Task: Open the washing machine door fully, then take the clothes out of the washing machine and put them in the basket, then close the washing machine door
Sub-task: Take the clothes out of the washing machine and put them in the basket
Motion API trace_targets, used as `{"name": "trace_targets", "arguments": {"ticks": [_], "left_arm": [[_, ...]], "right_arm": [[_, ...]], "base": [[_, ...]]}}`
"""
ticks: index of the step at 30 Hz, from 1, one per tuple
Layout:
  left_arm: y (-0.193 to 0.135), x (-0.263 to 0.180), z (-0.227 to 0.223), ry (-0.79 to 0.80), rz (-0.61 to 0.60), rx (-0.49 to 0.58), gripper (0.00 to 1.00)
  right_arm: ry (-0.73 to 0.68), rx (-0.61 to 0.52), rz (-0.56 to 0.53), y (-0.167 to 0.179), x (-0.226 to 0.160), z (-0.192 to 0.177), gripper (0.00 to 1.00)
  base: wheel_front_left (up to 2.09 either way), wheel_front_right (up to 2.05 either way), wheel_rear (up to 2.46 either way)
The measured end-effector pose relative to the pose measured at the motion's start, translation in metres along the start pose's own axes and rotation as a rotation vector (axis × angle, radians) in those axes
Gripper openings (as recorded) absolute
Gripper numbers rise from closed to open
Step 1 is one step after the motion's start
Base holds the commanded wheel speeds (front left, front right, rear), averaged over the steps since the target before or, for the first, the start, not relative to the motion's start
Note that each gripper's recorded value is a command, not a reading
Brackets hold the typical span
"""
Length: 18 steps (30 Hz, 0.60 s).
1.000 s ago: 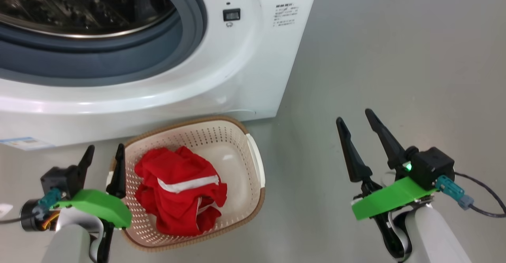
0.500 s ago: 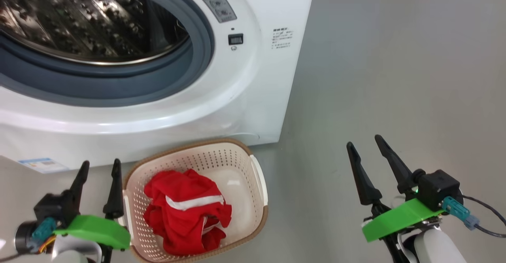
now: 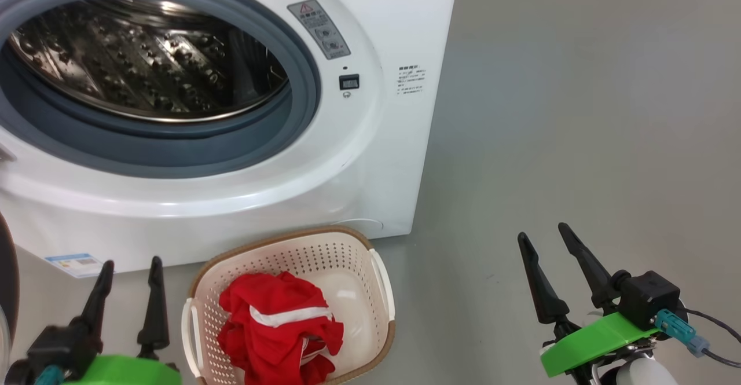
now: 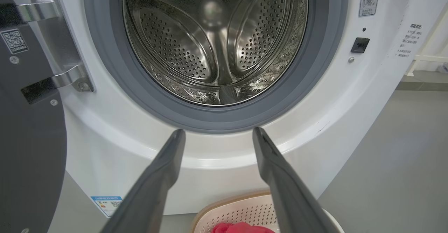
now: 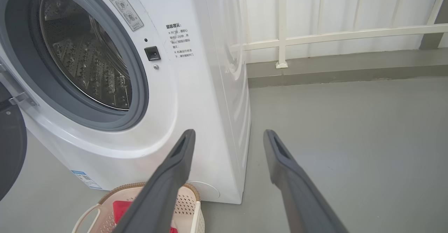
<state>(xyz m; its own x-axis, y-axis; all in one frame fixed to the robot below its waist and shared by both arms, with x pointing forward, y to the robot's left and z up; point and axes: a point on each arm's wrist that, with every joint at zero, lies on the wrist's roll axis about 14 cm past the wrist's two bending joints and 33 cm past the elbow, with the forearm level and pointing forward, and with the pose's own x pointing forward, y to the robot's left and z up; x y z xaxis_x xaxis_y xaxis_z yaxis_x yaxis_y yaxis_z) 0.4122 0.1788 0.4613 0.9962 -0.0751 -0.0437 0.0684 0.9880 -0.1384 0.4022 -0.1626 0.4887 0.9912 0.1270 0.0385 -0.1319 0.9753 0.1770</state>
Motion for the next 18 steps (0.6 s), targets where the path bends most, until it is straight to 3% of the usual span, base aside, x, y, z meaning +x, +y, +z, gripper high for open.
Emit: {"name": "trace_targets", "arguments": {"ticks": [18], "left_arm": [[0.009,-0.034,0.019,-0.063,0.042,-0.007,1.0]], "right_arm": [[-0.019,-0.013,-0.032,-0.01,-0.02,0.009,1.0]], "base": [[0.0,0.0,0.0]]}}
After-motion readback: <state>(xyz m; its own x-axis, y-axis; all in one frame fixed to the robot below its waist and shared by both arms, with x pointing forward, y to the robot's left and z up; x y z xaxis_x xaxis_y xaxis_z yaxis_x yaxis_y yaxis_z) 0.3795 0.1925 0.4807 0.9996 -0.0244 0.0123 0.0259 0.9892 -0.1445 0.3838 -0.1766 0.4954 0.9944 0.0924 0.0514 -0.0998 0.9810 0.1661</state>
